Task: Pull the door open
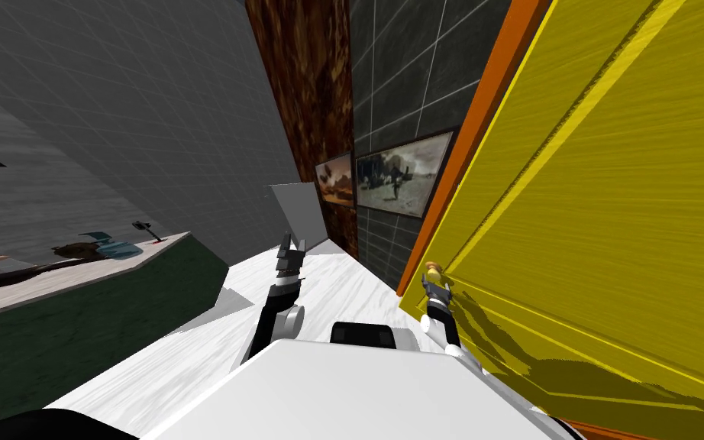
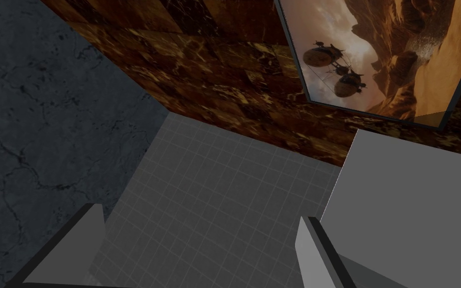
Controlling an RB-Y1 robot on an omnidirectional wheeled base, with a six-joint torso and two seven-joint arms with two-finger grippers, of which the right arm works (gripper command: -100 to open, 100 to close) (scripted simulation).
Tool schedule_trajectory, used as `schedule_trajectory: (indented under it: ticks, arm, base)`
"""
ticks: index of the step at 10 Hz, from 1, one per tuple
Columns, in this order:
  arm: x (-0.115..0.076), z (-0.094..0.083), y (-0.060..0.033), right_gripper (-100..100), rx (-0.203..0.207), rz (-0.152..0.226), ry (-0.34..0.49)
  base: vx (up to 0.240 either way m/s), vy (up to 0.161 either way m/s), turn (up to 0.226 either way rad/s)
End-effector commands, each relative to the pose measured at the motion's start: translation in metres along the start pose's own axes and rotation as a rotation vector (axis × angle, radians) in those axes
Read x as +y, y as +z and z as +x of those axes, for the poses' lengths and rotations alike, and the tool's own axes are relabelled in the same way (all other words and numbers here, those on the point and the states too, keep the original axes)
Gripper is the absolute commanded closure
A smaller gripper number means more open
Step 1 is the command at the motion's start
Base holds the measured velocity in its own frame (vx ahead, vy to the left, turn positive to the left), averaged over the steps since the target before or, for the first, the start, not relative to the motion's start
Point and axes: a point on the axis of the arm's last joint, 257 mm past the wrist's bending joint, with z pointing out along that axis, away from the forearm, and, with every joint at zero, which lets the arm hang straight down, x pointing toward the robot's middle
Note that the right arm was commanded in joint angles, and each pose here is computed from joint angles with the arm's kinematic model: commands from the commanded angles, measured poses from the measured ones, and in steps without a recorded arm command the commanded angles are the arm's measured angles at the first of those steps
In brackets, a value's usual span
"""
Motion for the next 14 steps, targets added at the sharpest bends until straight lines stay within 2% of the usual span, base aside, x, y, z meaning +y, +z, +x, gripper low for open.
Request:
schedule_trajectory:
  ticks: [1,3,5,6,11,12,14]
  arm:
    - [0.02,-0.001,0.0014,-100,-0.001,-0.006,0.001]
    - [0.037,0.0,0.0025,-100,0.0,-0.012,0.001]
    - [0.036,0.0,0.0027,-100,0.002,-0.012,0.003]
    - [0.036,0.0,0.0027,100,0.002,-0.012,0.003]
    - [0.036,0.0,0.0027,100,0.002,-0.012,0.003]
    - [0.028,0.0,0.003,100,0.001,0.015,0.005]
    - [0.02,0.001,0.003,100,0.001,0.037,0.008]
  base:
    - [0.14,0.018,0.039]
    - [0.132,0.007,0.034]
    - [0.066,-0.005,0.007]
    - [-0.001,-0.003,-0.022]
    - [-0.006,-0.001,0.004]
    - [-0.126,-0.002,0.051]
    - [-0.192,-0.016,0.062]
